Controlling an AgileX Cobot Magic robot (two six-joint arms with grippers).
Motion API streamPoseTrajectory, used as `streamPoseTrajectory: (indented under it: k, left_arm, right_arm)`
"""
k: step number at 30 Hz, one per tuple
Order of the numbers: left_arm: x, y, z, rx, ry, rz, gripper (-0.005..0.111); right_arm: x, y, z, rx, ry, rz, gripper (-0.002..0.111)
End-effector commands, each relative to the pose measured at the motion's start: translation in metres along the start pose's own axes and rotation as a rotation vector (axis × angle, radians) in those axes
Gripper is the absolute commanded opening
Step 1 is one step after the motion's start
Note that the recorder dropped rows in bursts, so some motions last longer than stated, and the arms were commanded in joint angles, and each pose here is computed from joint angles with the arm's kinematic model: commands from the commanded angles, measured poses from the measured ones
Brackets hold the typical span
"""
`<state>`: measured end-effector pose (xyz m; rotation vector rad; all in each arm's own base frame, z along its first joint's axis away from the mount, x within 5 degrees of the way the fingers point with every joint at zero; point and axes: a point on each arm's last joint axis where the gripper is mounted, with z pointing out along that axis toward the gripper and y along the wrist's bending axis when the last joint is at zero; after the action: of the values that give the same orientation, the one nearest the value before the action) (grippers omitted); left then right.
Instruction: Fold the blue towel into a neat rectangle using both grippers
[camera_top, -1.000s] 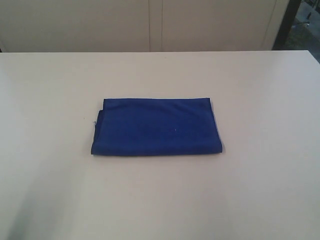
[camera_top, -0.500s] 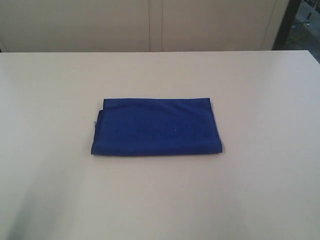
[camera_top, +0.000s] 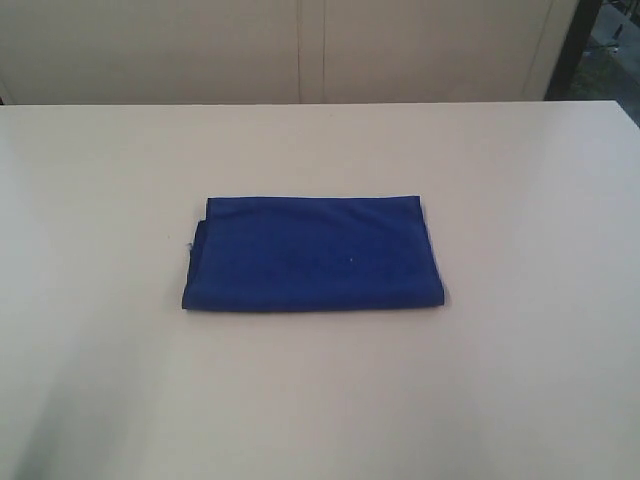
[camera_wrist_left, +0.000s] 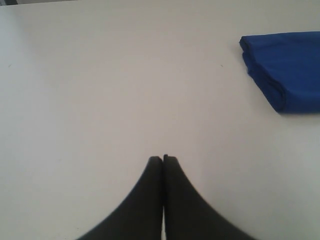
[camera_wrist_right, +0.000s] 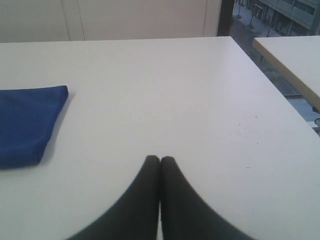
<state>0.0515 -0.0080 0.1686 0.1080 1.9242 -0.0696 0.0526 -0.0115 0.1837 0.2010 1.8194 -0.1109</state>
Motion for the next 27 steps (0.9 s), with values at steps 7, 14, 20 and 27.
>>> streamPoseTrajectory:
  k: [7,14,20,27]
  left_arm:
    - [0.0016,0.0,0.0005,-0.002,0.0,-0.014,0.0]
    - [0.0016,0.0,0.0005,-0.002,0.0,-0.014,0.0]
    - [0.0016,0.0,0.0005,-0.002,0.0,-0.014,0.0]
    - [0.0016,0.0,0.0005,-0.002,0.0,-0.014,0.0]
  right_arm:
    - [0.0002,-0.0003,0.0003,0.005,-0.014,-0.115,0.0]
    - [0.0005,-0.0003,0.0003,0.005,-0.01,-0.133,0.0]
    - [0.0005,-0.0003,0.0003,0.005,-0.01,-0.133,0.0]
    - [0.0009,-0.0005,0.0001,0.007,-0.008,-0.132,0.0]
